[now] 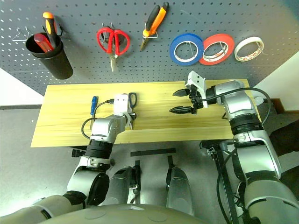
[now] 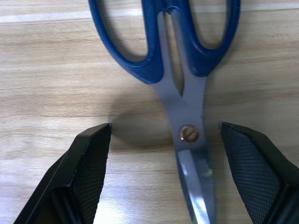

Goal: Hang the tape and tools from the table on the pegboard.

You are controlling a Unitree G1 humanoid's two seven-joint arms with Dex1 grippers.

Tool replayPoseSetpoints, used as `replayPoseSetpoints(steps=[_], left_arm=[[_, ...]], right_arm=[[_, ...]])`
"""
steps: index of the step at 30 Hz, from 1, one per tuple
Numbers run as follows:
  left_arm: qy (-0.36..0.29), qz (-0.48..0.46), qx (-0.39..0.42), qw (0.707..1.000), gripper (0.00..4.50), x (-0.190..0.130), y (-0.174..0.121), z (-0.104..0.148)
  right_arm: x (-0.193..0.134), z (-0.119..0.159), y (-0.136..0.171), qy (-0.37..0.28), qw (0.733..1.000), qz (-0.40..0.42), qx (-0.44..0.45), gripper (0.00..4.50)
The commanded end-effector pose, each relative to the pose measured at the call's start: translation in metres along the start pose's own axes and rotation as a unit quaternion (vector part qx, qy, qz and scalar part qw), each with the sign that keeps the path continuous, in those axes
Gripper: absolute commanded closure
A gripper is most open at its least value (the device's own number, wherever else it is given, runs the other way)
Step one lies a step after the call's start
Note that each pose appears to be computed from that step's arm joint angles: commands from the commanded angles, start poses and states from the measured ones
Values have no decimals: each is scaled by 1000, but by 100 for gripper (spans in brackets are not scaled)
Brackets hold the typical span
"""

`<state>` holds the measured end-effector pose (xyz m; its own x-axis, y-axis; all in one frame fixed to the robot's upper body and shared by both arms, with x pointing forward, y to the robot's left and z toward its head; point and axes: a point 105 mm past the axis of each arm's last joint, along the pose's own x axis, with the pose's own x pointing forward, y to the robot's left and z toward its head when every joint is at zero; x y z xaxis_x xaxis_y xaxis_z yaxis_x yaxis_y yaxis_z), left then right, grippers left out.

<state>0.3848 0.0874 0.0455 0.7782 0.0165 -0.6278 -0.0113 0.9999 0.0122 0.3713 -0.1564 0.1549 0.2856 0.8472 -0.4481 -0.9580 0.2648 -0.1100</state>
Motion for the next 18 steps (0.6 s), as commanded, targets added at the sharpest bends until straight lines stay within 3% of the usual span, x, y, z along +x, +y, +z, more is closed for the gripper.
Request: replayPoseSetpoints(steps=[1,9,18], left_arm=[[21,13,7,1000,116,2,1,-8],[36,31,9,999,379,3,5,-10],[-19,22,37,999,394,-2,13,6]], right_arm=[[-8,10,-3,-14,1000,-13,-18,0],[-8,6,-4,-5,1000,-19,-6,0],[-10,5,-8,-4,999,-38,-11,0]])
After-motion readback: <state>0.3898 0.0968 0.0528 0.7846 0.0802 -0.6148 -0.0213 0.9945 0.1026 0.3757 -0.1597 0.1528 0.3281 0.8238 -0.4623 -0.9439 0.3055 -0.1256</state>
